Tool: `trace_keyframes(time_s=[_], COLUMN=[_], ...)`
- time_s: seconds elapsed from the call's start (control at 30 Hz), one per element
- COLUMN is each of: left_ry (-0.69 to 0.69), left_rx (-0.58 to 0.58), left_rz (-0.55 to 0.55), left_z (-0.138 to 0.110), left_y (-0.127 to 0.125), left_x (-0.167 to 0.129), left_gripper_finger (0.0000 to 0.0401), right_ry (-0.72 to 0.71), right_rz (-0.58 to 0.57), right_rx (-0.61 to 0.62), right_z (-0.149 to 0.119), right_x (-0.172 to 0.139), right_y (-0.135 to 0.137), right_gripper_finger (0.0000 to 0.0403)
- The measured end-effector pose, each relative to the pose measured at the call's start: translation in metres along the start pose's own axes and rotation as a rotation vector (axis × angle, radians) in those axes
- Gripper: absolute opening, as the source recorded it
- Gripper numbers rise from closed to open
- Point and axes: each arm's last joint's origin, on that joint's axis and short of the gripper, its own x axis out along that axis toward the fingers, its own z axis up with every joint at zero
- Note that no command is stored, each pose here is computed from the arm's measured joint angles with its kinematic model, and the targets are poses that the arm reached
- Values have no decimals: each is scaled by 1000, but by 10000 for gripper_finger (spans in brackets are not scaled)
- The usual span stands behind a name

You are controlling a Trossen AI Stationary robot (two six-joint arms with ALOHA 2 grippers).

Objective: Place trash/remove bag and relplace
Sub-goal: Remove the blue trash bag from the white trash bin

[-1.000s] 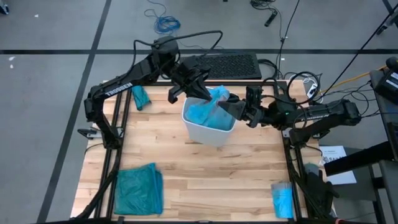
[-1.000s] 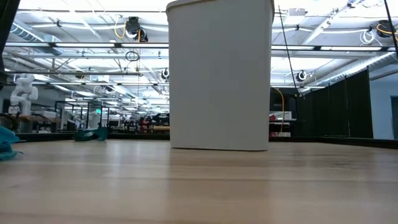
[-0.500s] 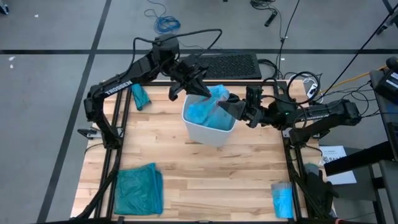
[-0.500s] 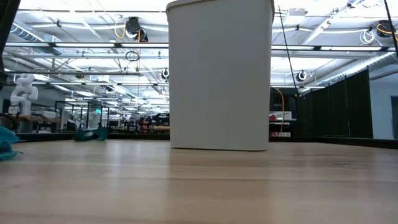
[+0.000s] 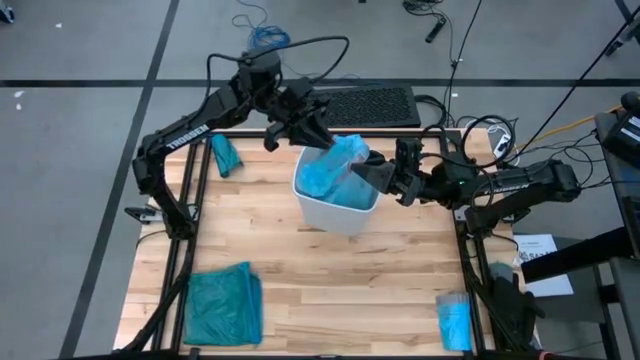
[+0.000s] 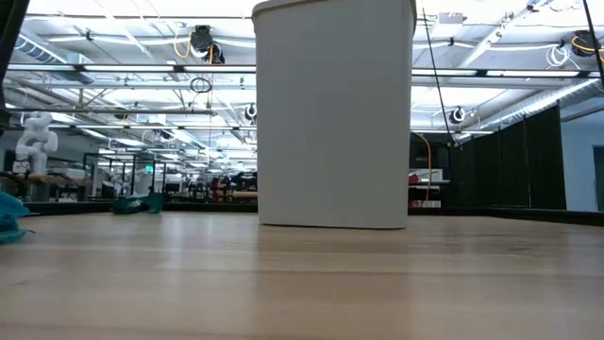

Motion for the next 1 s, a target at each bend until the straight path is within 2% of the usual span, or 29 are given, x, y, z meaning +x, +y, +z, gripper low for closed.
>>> trace_keyframes(time_s=[0.23, 0.5, 0.63, 0.77, 0.8, 0.9, 1.0], left_ry=[-24, -47, -24, 17, 22, 28, 27], left_rx=[53, 85, 39, 24, 26, 41, 53], left_rz=[15, 43, 42, 46, 55, 61, 69], left_z=[9, 16, 11, 3, 2, 0, 0], left_y=[-13, -24, -22, -21, -21, -22, -24], left_x=[-10, -23, -23, -20, -18, -13, -8], left_gripper_finger=[153, 156, 155, 155, 155, 155, 155], right_ry=[0, -1, -16, -38, -58, -64, -24], right_rz=[0, 1, -14, 141, 141, 38, 44], right_rx=[-4, -4, -3, -52, -50, -30, -21], right_z=[0, 0, 0, 6, 8, 9, 3], right_x=[0, 0, 0, 0, -1, -2, 0], right_y=[0, 0, 0, 10, 11, 8, 3], right_gripper_finger=[0, 0, 0, 0, 0, 0, 0])
